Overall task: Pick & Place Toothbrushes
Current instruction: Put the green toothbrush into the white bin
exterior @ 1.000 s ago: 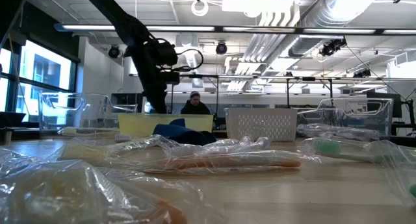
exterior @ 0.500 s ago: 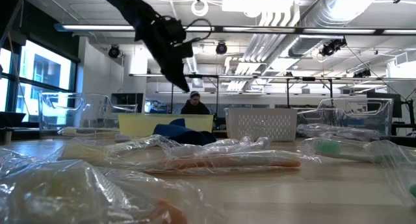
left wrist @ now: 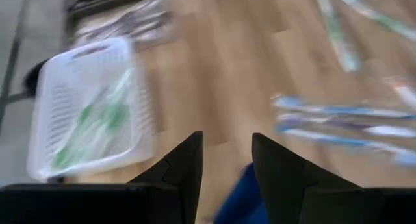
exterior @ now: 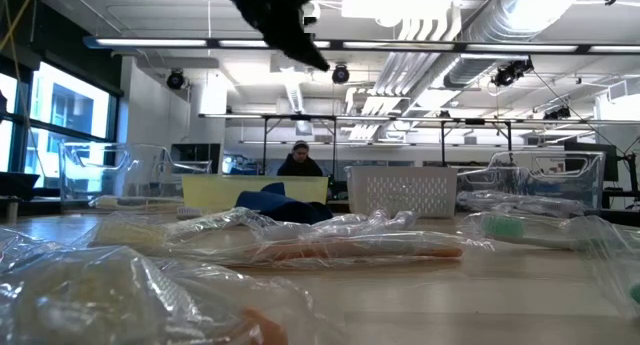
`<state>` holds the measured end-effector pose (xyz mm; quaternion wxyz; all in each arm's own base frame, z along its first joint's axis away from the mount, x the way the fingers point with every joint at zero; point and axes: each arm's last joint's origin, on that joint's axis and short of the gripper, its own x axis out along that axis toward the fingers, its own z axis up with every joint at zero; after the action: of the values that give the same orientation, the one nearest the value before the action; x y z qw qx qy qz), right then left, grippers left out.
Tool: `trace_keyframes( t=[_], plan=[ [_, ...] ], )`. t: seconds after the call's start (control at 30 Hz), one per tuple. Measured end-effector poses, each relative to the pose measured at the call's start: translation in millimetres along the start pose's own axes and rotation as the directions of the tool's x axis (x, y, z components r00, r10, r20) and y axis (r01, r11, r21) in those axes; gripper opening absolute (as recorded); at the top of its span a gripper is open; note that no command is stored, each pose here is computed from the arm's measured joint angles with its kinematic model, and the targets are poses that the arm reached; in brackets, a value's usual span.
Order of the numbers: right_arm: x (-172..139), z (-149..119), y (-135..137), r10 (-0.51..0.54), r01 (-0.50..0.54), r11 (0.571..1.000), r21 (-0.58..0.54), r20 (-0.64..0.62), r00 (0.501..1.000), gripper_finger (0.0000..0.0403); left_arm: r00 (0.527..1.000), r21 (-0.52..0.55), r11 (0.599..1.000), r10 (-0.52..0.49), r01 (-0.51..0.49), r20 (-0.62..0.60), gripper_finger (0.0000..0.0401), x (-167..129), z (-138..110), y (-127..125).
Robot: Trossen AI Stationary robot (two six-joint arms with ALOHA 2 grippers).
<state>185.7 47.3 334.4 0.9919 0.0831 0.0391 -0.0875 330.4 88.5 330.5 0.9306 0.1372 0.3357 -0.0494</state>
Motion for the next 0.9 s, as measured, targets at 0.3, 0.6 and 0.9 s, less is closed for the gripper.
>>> trace_keyframes(
  t=[0.3, 0.6, 0.9],
  plan=[
    [0, -1, 1, 0.019, -0.019, 1.0, -0.009, -0.009, 1.0, 0.0002, 0.995, -0.097, 0.995, 0.022, -0.032, -0.099, 0.0127, 2, 22, -71],
    [0, -1, 3, 0.091, -0.091, 0.996, -0.023, -0.025, 0.996, 0.0002, 0.981, -0.269, 0.956, 0.066, -0.115, -0.183, 0.0127, 1, 23, -98],
    [0, -2, 4, 0.131, -0.133, 0.991, -0.025, -0.043, 0.99, 0.0002, 0.984, -0.328, 0.94, 0.043, -0.098, -0.173, 0.0127, 0, 26, -110]
  ],
)
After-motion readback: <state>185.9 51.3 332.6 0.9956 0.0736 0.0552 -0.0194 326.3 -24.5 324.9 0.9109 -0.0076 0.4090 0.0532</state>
